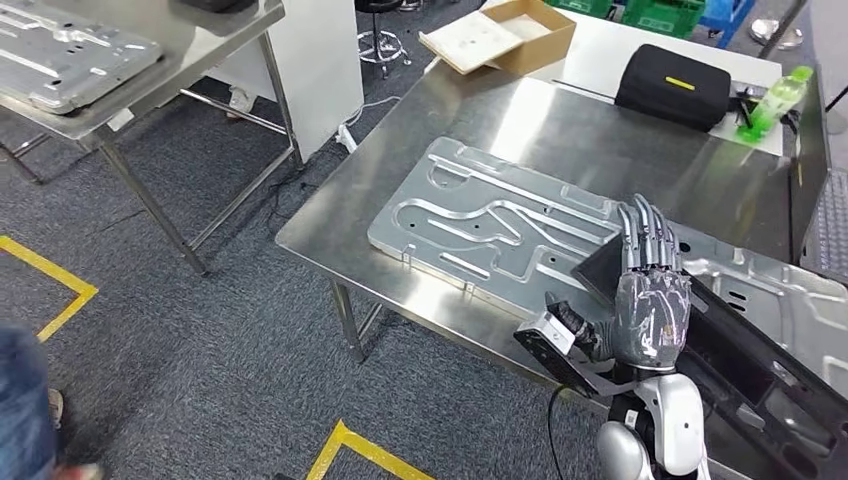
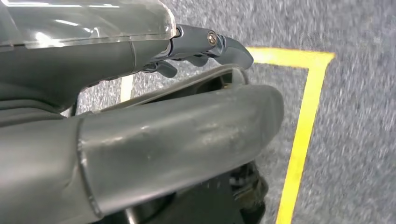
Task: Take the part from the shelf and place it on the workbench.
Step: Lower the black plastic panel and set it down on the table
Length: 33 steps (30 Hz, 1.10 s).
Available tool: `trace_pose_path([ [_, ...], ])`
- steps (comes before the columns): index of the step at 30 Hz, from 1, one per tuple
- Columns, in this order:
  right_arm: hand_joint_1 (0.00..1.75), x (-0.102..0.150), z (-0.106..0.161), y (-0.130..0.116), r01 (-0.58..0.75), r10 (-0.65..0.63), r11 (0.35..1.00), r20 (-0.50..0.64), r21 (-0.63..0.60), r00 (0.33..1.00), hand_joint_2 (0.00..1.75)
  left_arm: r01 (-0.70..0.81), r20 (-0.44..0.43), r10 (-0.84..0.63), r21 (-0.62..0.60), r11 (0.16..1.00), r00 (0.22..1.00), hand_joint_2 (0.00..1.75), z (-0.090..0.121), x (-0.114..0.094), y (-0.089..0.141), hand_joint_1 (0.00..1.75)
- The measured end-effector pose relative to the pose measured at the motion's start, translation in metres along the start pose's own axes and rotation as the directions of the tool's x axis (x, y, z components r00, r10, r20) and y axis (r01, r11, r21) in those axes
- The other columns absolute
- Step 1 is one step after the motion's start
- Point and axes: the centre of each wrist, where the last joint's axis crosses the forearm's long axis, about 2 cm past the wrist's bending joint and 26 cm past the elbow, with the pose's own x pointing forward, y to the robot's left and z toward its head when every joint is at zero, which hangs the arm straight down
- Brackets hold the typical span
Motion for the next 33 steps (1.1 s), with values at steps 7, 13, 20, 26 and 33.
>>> trace_pose_path([
  [7,0.0,-0.0016,0.0016,0.0,-0.004,0.004,1.0,-0.006,0.005,1.0,0.0,0.0,0.002,0.0,0.0,1.0,1.0,0.0,-0.0006,0.0011,0.0001,0.0],
  [13,0.0,-0.0015,0.0008,-0.0003,-0.004,0.004,1.0,-0.002,0.004,1.0,0.0,-0.003,0.002,0.003,0.002,1.0,1.0,0.87,-0.0004,0.0012,-0.0008,0.0],
  [20,0.0,-0.0007,0.0011,0.0001,-0.001,0.001,1.0,-0.003,0.005,1.0,0.0,-0.002,0.005,0.002,0.005,1.0,1.0,1.75,-0.0011,0.0024,-0.0004,0.0],
  [26,0.0,-0.0004,0.0004,0.0001,0.0,0.0,1.0,-0.002,0.002,1.0,0.0,0.0,0.008,0.0,0.011,1.0,1.0,1.75,-0.0018,0.0036,0.0005,0.0],
  [33,0.0,0.0,0.0009,0.0003,0.001,-0.001,1.0,-0.003,0.002,1.0,0.0,0.001,0.009,-0.001,0.016,1.0,1.0,1.75,-0.0026,0.0049,0.001,0.0],
])
